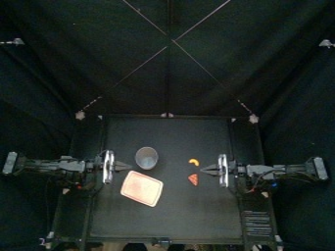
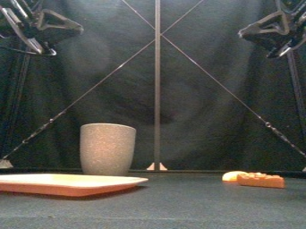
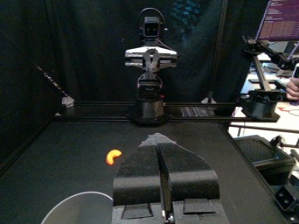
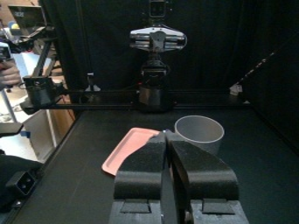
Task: Pick the tangerine then place it in the grey bowl
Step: Pick the tangerine
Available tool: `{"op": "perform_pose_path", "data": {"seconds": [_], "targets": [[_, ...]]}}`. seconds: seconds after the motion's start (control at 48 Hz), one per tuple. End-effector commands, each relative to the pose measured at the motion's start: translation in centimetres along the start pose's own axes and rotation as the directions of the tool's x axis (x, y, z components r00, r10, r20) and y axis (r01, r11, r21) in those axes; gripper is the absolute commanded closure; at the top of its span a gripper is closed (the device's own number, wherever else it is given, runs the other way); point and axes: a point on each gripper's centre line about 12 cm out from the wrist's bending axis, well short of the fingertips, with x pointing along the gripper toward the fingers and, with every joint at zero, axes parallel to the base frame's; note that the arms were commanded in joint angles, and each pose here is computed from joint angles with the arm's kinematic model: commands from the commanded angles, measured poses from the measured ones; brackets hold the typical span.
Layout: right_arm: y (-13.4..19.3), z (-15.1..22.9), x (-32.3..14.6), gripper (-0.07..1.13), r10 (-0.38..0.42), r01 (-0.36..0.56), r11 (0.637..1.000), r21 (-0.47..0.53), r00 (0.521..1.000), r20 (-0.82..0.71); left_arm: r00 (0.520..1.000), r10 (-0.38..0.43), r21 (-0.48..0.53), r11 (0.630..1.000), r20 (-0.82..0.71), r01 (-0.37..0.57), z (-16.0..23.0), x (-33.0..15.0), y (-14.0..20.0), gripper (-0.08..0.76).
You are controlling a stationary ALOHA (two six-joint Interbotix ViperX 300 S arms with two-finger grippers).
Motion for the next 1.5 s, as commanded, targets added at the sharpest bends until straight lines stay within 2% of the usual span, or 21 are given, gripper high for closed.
{"op": "perform_pose_path", "data": {"seconds": [0.021, 0.125, 0.271, 0.417, 0.521, 0.604, 0.833, 0.917, 0.958, 1.104, 1.312, 1.5], "targets": [[-0.1, 0.0, 0.6, 1.06, -0.008, 0.008, 1.000, 0.021, 1.000, -0.020, 1.000, 0.000, 0.002, 1.000, -0.015, 0.000, 1.3, 0.5, 0.0, 0.682], [-0.6, -0.8, 1.1, 1.05, -0.034, 0.039, 0.997, 0.065, 0.996, -0.081, 0.999, 0.002, 0.005, 1.000, -0.052, -0.001, 1.6, 0.7, 0.0, 0.674], [-1.1, -0.9, 2.4, 1.05, -0.052, 0.059, 0.997, 0.057, 0.992, -0.115, 0.998, 0.011, 0.016, 1.000, -0.057, -0.010, 1.8, 0.9, 0.2, 0.672], [-2.4, -0.8, 3.4, 1.04, -0.105, 0.114, 0.992, 0.055, 0.984, -0.142, 0.996, 0.032, 0.031, 0.999, -0.080, -0.030, 1.4, 1.2, 0.7, 0.665], [-3.5, -1.7, 3.5, 0.98, -0.151, 0.166, 0.984, 0.059, 0.967, -0.206, 0.993, 0.055, 0.040, 0.998, -0.102, -0.051, 1.1, 1.1, 1.2, 0.622], [-4.3, -2.6, 3.4, 0.85, -0.183, 0.209, 0.975, 0.070, 0.945, -0.270, 0.990, 0.070, 0.044, 0.997, -0.121, -0.065, 1.0, 1.1, 1.5, 0.552], [-5.9, -3.4, 2.9, 0.22, -0.245, 0.325, 0.923, 0.207, 0.910, -0.334, 0.989, 0.089, 0.039, 0.996, -0.116, -0.085, 1.3, 0.9, 1.9, 0.277], [-6.0, -3.8, 2.8, 0.07, -0.250, 0.338, 0.917, 0.211, 0.901, -0.356, 0.990, 0.089, 0.039, 0.996, -0.105, -0.085, 1.5, 0.9, 1.9, 0.220], [-6.1, -4.1, 2.8, 0.03, -0.251, 0.344, 0.915, 0.210, 0.894, -0.371, 0.991, 0.088, 0.039, 0.996, -0.104, -0.084, 1.5, 0.8, 1.8, 0.210], [-6.8, -5.6, 2.9, 0.02, -0.256, 0.381, 0.903, 0.201, 0.851, -0.459, 0.990, 0.089, 0.038, 0.996, -0.105, -0.086, 1.5, 0.8, 1.9, 0.210], [-8.9, -9.4, 2.4, 0.02, -0.276, 0.486, 0.857, 0.171, 0.714, -0.644, 0.992, 0.087, 0.039, 0.996, -0.087, -0.084, 1.7, 0.9, 1.8, 0.210], [-9.8, -11.5, 3.2, 0.02, -0.265, 0.520, 0.840, 0.157, 0.644, -0.718, 0.992, 0.089, 0.039, 0.996, -0.088, -0.085, 1.6, 0.8, 1.8, 0.210]]}}
